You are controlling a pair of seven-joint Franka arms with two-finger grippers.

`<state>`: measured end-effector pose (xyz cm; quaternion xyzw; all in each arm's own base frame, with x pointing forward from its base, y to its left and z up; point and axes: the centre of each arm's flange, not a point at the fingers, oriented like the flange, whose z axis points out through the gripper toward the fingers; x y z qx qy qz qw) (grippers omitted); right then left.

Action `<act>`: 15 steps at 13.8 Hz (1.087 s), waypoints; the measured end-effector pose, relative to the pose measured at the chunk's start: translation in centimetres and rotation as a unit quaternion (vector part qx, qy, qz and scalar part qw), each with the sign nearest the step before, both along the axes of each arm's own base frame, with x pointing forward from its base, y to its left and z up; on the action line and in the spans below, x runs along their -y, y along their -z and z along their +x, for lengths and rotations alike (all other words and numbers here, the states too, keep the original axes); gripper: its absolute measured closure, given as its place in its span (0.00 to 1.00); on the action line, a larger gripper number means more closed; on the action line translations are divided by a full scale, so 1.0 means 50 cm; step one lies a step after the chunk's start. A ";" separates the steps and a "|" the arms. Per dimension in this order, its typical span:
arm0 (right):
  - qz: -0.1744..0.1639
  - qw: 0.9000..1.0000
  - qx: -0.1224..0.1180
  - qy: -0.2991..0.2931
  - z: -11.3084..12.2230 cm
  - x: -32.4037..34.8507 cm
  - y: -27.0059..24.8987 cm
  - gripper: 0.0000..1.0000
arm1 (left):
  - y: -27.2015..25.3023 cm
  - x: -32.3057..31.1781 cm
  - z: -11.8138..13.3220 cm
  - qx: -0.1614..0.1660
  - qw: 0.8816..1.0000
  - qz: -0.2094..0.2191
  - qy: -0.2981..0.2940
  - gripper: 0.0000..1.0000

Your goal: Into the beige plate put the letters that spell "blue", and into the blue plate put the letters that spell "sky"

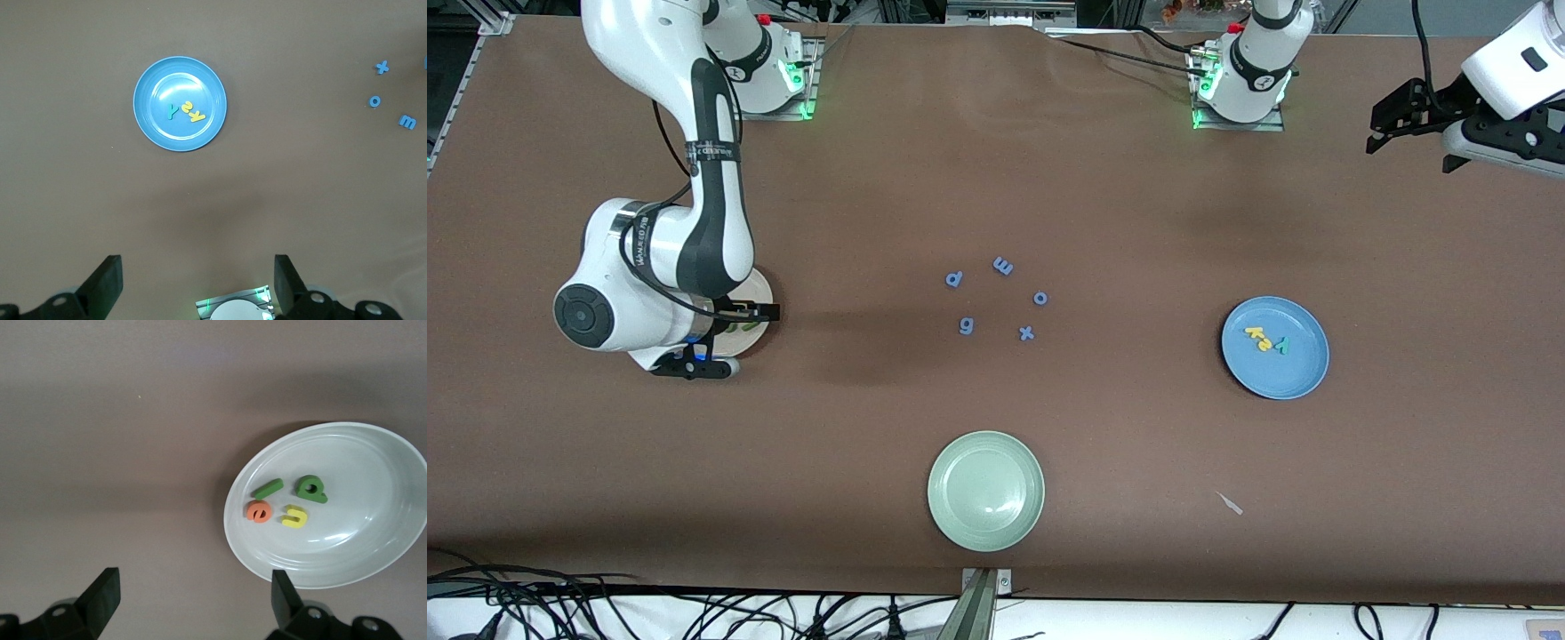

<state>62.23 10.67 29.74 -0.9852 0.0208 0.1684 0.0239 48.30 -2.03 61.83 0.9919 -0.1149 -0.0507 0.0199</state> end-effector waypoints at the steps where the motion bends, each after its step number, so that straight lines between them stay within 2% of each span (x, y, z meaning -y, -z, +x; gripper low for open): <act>1: 0.000 1.000 0.001 0.000 0.001 0.001 -0.002 0.00 | 0.003 -0.003 0.002 -0.001 1.000 0.000 -0.002 0.00; 4: 0.002 1.000 0.000 -0.002 0.007 0.010 -0.005 0.00 | -0.007 -0.004 0.026 0.006 1.000 0.001 -0.003 0.00; 7: -0.009 0.998 -0.003 -0.063 0.013 0.014 -0.044 0.00 | -0.014 -0.002 0.067 0.006 1.000 0.003 -0.005 0.00; 11: -0.024 0.993 0.030 -0.111 0.005 -0.003 -0.154 0.00 | -0.009 -0.002 0.077 -0.007 1.000 0.007 -0.024 0.00; 15: -0.008 0.992 0.060 -0.112 0.001 0.021 -0.234 0.00 | -0.011 -0.002 0.076 -0.009 1.000 0.007 -0.028 0.00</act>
